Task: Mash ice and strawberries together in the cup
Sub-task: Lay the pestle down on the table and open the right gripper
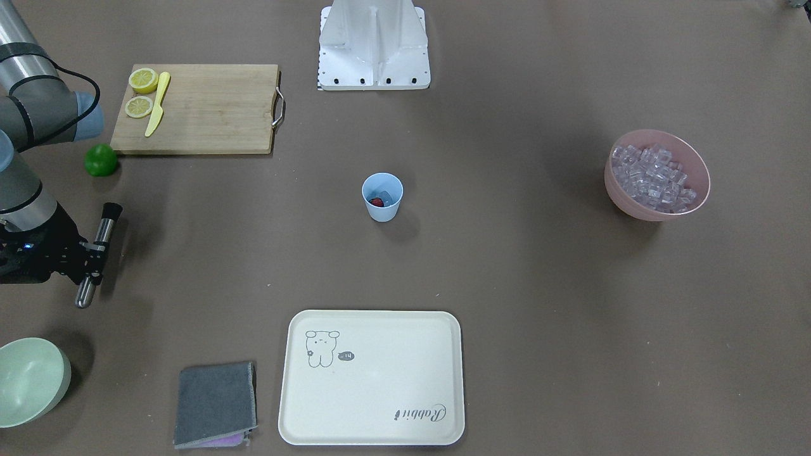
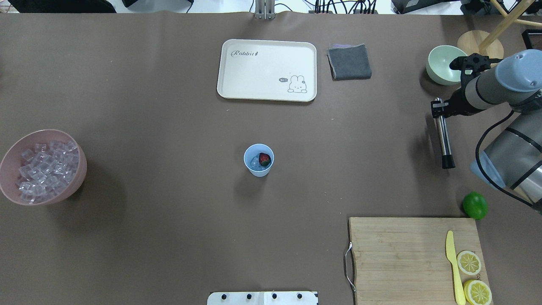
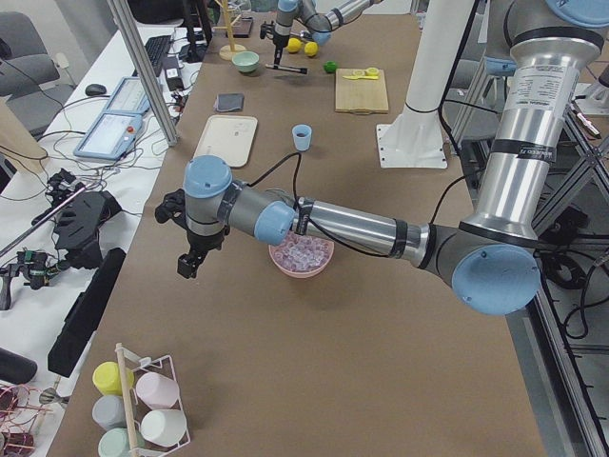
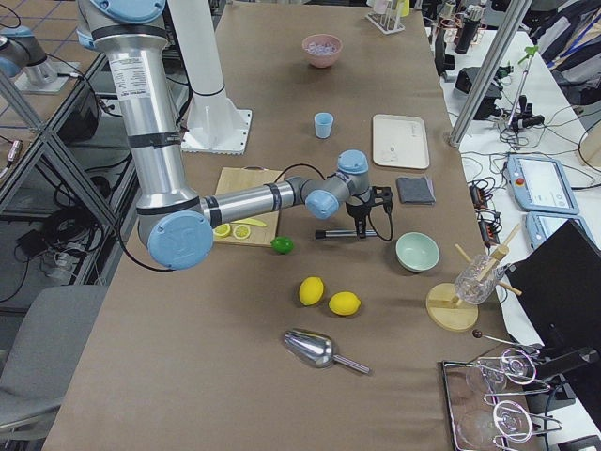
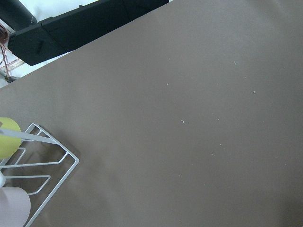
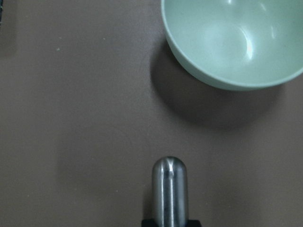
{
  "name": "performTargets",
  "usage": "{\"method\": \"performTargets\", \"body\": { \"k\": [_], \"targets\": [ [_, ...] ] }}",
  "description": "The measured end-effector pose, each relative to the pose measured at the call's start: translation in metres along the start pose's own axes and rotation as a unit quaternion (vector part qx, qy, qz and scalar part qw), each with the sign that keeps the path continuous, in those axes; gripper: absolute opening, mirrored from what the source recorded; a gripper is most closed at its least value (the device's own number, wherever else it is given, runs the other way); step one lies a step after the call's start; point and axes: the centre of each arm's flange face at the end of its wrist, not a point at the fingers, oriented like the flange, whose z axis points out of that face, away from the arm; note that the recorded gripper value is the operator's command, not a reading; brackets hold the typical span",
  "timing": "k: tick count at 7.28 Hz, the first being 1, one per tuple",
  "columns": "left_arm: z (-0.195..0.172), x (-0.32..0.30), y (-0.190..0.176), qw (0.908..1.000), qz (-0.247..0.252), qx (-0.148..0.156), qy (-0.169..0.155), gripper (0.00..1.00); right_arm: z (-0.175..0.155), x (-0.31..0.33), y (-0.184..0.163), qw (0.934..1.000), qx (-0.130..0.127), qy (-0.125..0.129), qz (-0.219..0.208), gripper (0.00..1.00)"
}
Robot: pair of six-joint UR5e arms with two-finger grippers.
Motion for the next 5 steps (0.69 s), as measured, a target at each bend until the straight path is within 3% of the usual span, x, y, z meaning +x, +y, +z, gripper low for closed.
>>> {"method": "performTargets", "body": {
  "k": [1,3,5],
  "targets": [
    [-0.0002,0.0001,-0.0003,1.0,0.0,0.0,-0.001,0.97,0.0059,-0.0019,0.0066,0.9999,-0.007,0.002,-0.007,0.04],
    [0.0003,-0.0004,0.0,1.0,0.0,0.0,-0.001,0.97,0.0111,-0.0069,0.0133,0.9998,-0.015,0.001,-0.015,1.0],
    [0.0007,-0.0007,0.0004,1.0,0.0,-0.001,-0.001,0.97,0.008,-0.0107,0.014,0.9997,-0.018,-0.006,-0.016,1.0]
  ]
}}
